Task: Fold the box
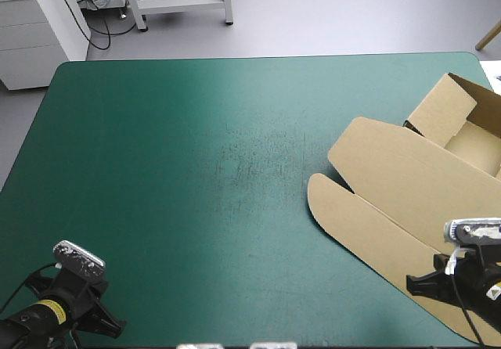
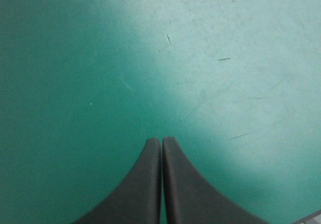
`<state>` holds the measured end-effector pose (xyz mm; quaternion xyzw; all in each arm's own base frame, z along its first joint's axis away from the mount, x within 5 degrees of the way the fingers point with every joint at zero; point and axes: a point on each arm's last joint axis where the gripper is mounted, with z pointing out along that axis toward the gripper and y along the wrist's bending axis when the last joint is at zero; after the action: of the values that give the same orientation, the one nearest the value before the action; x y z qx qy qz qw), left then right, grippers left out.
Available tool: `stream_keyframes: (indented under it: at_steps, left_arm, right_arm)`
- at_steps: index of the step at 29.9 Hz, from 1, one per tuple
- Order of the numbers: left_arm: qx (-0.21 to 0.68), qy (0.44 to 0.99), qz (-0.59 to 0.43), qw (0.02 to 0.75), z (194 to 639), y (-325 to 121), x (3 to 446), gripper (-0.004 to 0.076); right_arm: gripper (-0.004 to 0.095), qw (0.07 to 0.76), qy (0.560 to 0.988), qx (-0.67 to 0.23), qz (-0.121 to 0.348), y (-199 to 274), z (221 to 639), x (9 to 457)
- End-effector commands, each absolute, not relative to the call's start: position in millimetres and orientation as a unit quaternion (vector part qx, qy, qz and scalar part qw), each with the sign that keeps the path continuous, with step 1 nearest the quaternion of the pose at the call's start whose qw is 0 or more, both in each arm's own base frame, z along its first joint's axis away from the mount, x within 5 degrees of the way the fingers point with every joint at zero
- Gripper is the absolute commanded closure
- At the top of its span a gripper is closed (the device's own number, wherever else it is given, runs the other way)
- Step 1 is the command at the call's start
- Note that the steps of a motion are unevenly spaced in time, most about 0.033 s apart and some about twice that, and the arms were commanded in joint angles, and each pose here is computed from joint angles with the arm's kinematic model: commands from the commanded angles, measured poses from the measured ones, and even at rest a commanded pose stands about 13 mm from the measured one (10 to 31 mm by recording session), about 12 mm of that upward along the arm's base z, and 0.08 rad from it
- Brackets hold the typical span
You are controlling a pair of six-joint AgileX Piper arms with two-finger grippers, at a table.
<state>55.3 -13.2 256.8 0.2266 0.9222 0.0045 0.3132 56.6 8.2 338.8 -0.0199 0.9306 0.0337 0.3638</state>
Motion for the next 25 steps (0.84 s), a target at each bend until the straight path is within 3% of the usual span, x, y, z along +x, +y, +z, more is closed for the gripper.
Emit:
stream_keyframes:
  at_steps: [1, 16, 25]
  left_arm:
    - [0.22, 0.914, -0.002, 0.342, 266.7, -15.2, 59.5, 0.0734]
    - [0.22, 0.914, -0.002, 0.342, 266.7, -15.2, 59.5, 0.0734]
    - [0.22, 0.914, -0.002, 0.342, 266.7, -15.2, 59.5, 0.0734]
  right_arm:
    - [0.0915, 0.398, 0.916, -0.029, 0.035, 12.0, 333.4, 48.6]
    - [0.0918, 0.454, 0.888, -0.071, 0.02, 22.5, 303.6, 16.0]
    - [0.0927, 0.49, 0.869, -0.062, 0.01, 21.7, 307.0, 15.6]
